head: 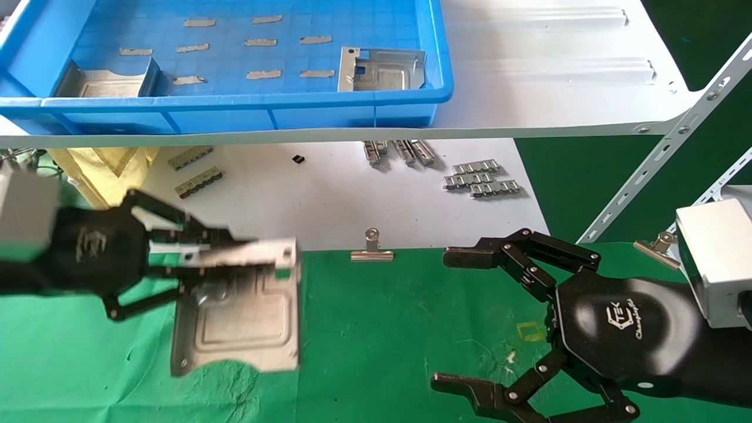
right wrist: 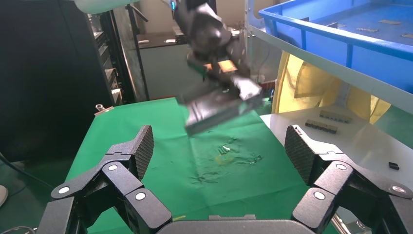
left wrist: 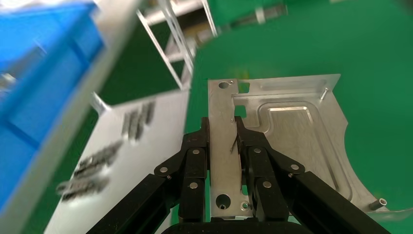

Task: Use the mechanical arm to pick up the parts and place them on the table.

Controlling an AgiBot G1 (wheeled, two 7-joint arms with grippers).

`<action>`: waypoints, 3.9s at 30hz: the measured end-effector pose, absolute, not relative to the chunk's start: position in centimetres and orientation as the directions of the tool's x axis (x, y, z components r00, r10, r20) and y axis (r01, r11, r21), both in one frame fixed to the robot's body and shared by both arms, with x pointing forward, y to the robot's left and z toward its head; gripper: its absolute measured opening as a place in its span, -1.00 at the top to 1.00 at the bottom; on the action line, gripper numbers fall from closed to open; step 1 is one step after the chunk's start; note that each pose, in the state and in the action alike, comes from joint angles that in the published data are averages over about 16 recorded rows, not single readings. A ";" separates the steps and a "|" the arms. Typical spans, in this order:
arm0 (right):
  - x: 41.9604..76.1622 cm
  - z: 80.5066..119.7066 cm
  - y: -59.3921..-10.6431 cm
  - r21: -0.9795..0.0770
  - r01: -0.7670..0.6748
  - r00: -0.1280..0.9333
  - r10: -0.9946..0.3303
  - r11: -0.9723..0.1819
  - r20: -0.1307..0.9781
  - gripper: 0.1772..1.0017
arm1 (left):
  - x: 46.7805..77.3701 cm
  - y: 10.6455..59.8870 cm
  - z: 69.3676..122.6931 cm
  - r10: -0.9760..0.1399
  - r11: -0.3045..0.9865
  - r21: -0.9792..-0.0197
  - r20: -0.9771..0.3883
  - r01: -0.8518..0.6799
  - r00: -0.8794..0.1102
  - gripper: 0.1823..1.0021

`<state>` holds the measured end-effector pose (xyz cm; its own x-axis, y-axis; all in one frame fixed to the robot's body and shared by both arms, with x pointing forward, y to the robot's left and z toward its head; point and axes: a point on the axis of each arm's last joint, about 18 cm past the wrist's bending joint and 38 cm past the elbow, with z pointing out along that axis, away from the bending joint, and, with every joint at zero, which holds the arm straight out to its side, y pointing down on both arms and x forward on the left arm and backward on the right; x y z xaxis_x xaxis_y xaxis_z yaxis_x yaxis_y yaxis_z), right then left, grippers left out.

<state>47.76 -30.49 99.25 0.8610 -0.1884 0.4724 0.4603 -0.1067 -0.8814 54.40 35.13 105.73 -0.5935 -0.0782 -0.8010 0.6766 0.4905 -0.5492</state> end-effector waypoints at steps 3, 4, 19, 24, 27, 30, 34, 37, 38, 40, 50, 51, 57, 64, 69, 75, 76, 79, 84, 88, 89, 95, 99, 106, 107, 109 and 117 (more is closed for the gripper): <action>47.8 99.2 -30.5 -0.881 0.460 0.861 -0.188 -0.107 0.472 -1.00 | 54.9 35.8 103.8 -0.010 0.557 -0.495 -0.807 0.667 -0.591 0.78; 47.8 99.2 -30.5 -0.881 0.460 0.861 -0.188 -0.107 0.472 -1.00 | 55.1 36.1 103.3 0.013 0.578 -0.474 -0.809 0.664 -0.588 0.78; 47.8 99.2 -30.5 -0.881 0.460 0.861 -0.188 -0.107 0.472 -1.00 | 58.8 38.8 97.7 0.133 0.712 -0.359 -0.775 0.603 -0.618 0.78; 47.8 99.2 -30.5 -0.881 0.460 0.861 -0.188 -0.107 0.472 -1.00 | 59.9 39.0 96.7 0.085 0.722 -0.394 -0.765 0.569 -0.638 0.78; 47.8 99.2 -30.5 -0.881 0.460 0.861 -0.188 -0.107 0.472 -1.00 | 60.6 39.2 96.3 0.052 0.726 -0.416 -0.761 0.547 -0.647 0.78; 47.8 99.2 -30.5 -0.881 0.460 0.861 -0.188 -0.107 0.472 -1.00 | 61.1 39.2 96.0 0.029 0.729 -0.429 -0.759 0.533 -0.651 0.77; 47.8 99.2 -30.5 -0.881 0.460 0.861 -0.188 -0.107 0.472 -1.00 | 61.4 39.3 96.0 0.011 0.729 -0.437 -0.762 0.527 -0.647 0.75; 47.8 99.2 -30.5 -0.881 0.460 0.861 -0.188 -0.107 0.472 -1.00 | 61.6 39.2 96.3 -0.005 0.723 -0.445 -0.768 0.528 -0.640 0.72; 47.8 99.2 -30.5 -0.881 0.460 0.861 -0.188 -0.107 0.472 -1.00 | 61.6 39.1 96.4 -0.012 0.719 -0.450 -0.770 0.530 -0.638 0.71; 47.8 99.2 -30.5 -0.881 0.460 0.861 -0.188 -0.107 0.472 -1.00 | 61.6 39.0 96.7 -0.026 0.707 -0.463 -0.773 0.535 -0.634 0.67; 47.8 99.2 -30.5 -0.881 0.460 0.861 -0.189 -0.107 0.472 -1.00 | 60.4 38.4 97.7 -0.187 0.572 -0.626 -0.728 0.530 -0.659 0.38; 47.8 99.2 -30.5 -0.881 0.460 0.861 -0.189 -0.107 0.472 -1.00 | 60.3 38.4 97.7 -0.204 0.555 -0.645 -0.718 0.526 -0.665 0.32; 47.8 99.2 -30.5 -0.881 0.460 0.861 -0.189 -0.107 0.472 -1.00 | 59.6 38.6 97.4 -0.280 0.476 -0.725 -0.661 0.498 -0.696 0.02; 47.8 99.2 -30.5 -0.881 0.460 0.861 -0.189 -0.107 0.472 -1.00 | 59.3 38.4 97.2 -0.296 0.447 -0.748 -0.642 0.491 -0.708 -0.37; 47.8 99.2 -30.5 -0.881 0.460 0.861 -0.189 -0.106 0.472 -1.00 | 59.2 37.7 97.1 -0.288 0.428 -0.757 -0.633 0.495 -0.719 -0.60; 47.8 99.2 -30.5 -0.881 0.460 0.861 -0.189 -0.106 0.472 -1.00 | 58.6 36.5 97.0 -0.282 0.377 -0.783 -0.605 0.494 -0.744 -0.81; 47.8 99.2 -30.5 -0.881 0.460 0.861 -0.189 -0.106 0.472 -1.00 | 58.5 36.3 97.0 -0.281 0.367 -0.788 -0.600 0.494 -0.749 -0.84; 47.8 99.2 -30.5 -0.881 0.460 0.861 -0.189 -0.106 0.472 -1.00 | 58.1 35.7 97.0 -0.276 0.339 -0.802 -0.585 0.492 -0.763 -0.91; 47.8 99.2 -30.5 -0.881 0.460 0.861 -0.189 -0.106 0.472 -1.00 | 57.4 34.7 97.0 -0.266 0.295 -0.821 -0.562 0.489 -0.783 -0.97; 47.8 99.2 -30.5 -0.881 0.460 0.861 -0.189 -0.106 0.472 -1.00 | 56.7 33.9 97.1 -0.258 0.263 -0.833 -0.546 0.486 -0.797 -0.99; 47.8 99.2 -30.5 -0.881 0.460 0.861 -0.189 -0.106 0.472 -1.00 | 56.5 33.8 97.2 -0.256 0.255 -0.836 -0.543 0.485 -0.800 -0.99; 47.8 99.2 -30.5 -0.881 0.460 0.861 -0.189 -0.106 0.472 -1.00 | 55.4 32.9 97.4 -0.242 0.214 -0.851 -0.523 0.481 -0.818 -1.00; 47.8 99.2 -30.5 -0.881 0.460 0.861 -0.189 -0.106 0.472 -1.00 | 54.5 32.3 97.6 -0.232 0.190 -0.858 -0.512 0.478 -0.827 -1.00; 47.8 99.2 -30.5 -0.881 0.460 0.861 -0.189 -0.106 0.472 -1.00 | 52.9 31.6 98.0 -0.216 0.156 -0.867 -0.497 0.473 -0.841 -1.00; 47.8 99.2 -30.5 -0.881 0.460 0.861 -0.189 -0.106 0.472 -1.00 | 52.7 31.5 98.1 -0.214 0.152 -0.868 -0.495 0.472 -0.842 -1.00; 47.8 99.2 -30.5 -0.881 0.460 0.861 -0.189 -0.106 0.472 -1.00 | 52.2 31.3 98.2 -0.209 0.144 -0.870 -0.492 0.471 -0.845 -1.00; 47.8 99.2 -30.5 -0.881 0.460 0.861 -0.189 -0.106 0.472 -1.00 | 50.1 30.6 98.7 -0.193 0.122 -0.876 -0.482 0.467 -0.854 -1.00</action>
<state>47.77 -30.50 99.25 0.8610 -0.1887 0.4723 0.4601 -0.1065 -0.8814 50.14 30.63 98.71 -0.8544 -0.1930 -0.4825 0.4670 0.1220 -0.8758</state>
